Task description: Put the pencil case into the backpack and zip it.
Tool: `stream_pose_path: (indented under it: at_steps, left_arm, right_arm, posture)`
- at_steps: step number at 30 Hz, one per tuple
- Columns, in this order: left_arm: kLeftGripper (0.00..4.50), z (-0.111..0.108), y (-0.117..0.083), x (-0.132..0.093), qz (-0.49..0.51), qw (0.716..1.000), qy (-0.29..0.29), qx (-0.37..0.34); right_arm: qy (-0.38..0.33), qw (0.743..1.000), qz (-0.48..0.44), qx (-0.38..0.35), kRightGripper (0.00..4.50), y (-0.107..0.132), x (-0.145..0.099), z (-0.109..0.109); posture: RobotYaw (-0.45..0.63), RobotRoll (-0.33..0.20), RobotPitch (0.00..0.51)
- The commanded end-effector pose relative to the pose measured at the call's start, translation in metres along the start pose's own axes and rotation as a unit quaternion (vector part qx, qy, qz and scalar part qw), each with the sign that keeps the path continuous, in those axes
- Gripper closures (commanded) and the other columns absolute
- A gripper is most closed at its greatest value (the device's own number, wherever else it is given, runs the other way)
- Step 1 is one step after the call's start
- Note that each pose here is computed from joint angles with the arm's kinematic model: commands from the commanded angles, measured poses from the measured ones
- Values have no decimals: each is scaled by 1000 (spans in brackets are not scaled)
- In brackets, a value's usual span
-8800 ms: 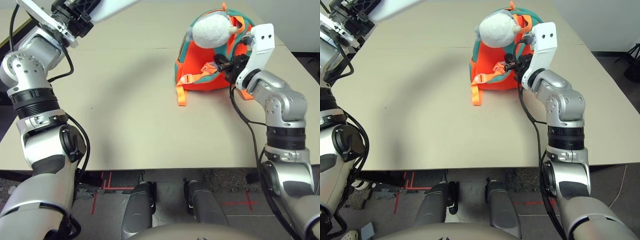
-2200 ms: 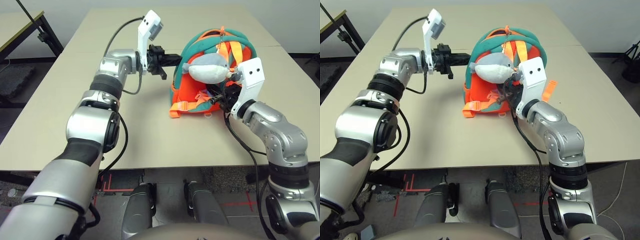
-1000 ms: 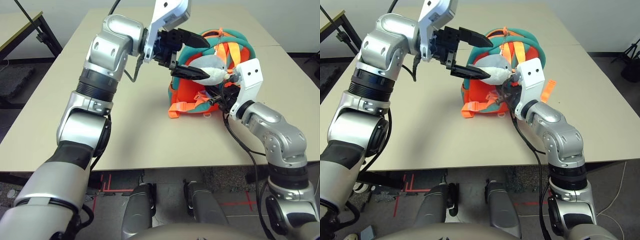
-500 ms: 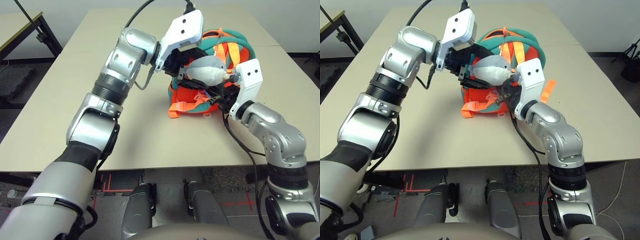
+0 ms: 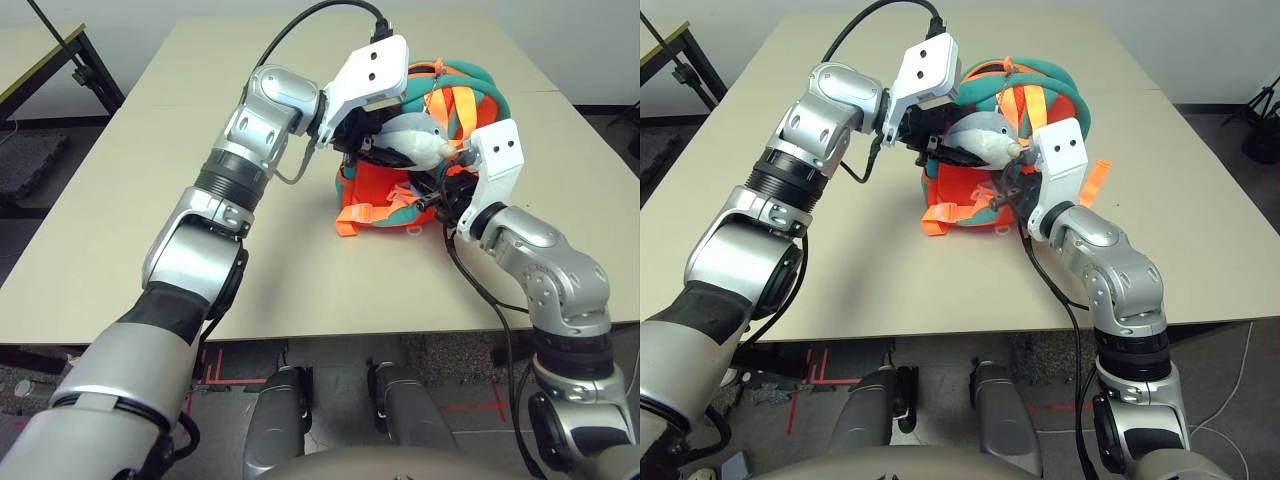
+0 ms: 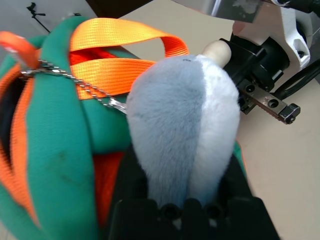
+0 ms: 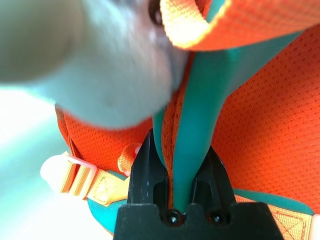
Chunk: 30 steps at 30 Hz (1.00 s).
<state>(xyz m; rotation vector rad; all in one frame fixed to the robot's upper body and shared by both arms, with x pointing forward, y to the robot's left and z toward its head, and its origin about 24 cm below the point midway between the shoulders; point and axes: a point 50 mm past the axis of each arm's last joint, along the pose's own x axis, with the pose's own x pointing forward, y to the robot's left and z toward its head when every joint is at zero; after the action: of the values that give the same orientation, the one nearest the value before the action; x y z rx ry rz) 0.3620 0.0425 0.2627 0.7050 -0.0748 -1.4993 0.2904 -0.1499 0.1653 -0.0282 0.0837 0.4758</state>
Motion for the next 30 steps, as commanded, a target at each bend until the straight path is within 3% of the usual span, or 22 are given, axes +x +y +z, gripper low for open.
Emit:
stream_pose_path:
  at_steps: [1, 9, 15, 22, 30]
  left_arm:
    - [3990, 1, 6, -15, 16, 1000, 14, -6]
    - [4105, 17, 20, -56, 58, 998, -23, -31]
    - [4105, 13, 27, -99, 112, 992, -10, -58]
    - [4105, -15, 14, -130, 126, 985, 25, -113]
    - [4106, -65, -14, -138, 113, 972, 80, -191]
  right_arm:
    - [22, 1000, 4, 9, 4297, 1, 2, -10]
    - [23, 1000, 5, 8, 4297, 0, 3, -10]
    - [23, 1000, 8, 8, 4297, 0, 5, -12]
    - [22, 1000, 12, 8, 4297, 1, 7, -12]
    - [23, 1000, 16, 6, 4297, 2, 8, -12]
  posture:
    - [-200, 0, 115]
    - [-185, 0, 112]
    - [-172, 0, 112]
    - [-168, 0, 112]
    - [-160, 0, 111]
